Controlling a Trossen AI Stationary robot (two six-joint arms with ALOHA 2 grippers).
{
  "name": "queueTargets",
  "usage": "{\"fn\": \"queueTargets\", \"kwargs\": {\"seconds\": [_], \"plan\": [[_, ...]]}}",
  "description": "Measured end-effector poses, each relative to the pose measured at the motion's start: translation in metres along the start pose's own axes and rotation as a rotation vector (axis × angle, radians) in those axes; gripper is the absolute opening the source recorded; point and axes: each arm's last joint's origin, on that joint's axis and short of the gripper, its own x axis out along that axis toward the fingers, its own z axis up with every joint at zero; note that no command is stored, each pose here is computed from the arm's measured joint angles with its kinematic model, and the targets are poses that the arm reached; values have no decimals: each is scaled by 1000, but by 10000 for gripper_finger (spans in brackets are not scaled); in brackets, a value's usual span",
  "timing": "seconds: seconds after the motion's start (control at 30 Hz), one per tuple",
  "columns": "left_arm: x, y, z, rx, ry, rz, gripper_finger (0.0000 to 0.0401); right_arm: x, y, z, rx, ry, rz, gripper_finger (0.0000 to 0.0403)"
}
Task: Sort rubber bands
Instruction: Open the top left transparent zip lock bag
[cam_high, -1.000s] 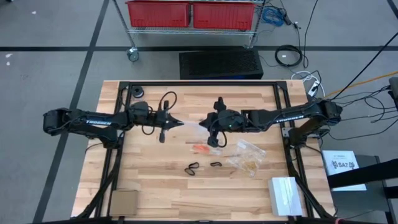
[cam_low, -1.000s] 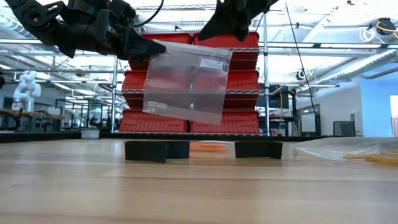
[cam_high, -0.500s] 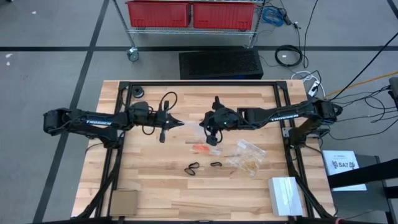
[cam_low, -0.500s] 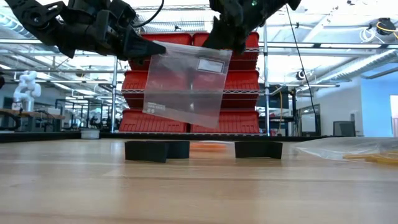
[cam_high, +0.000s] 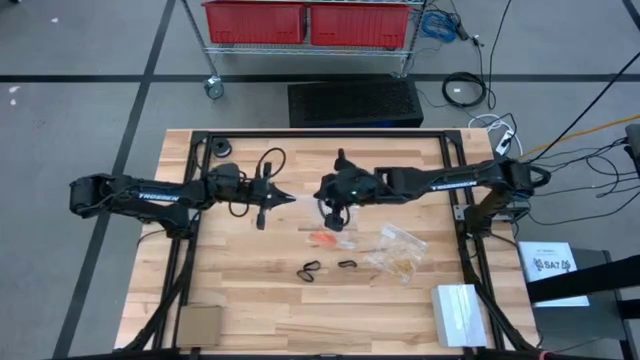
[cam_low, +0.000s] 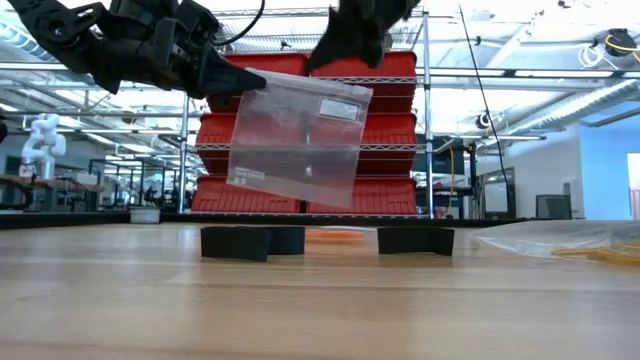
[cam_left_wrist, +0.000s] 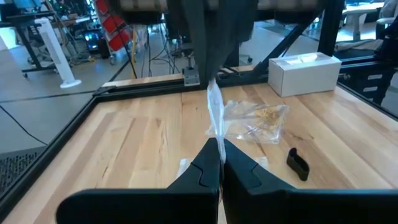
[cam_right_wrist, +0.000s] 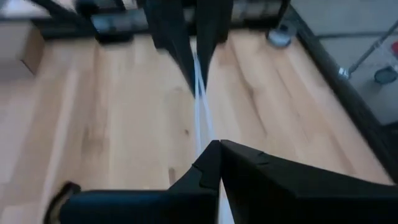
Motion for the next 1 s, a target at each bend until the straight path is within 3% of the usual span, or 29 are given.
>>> {"fn": "queueTargets", "kwargs": {"seconds": [0.27,0.57,1.0], "plan": [[0,0,-1,-4,10,-2,2,35,5,-19,-16,112,17,0],[0,0,-2,-7,20,-3,2,12,3,13,-3,102,15,0],[0,0,-2,-7,20,-4,2,16,4,10,-36,152,8,0]]}}
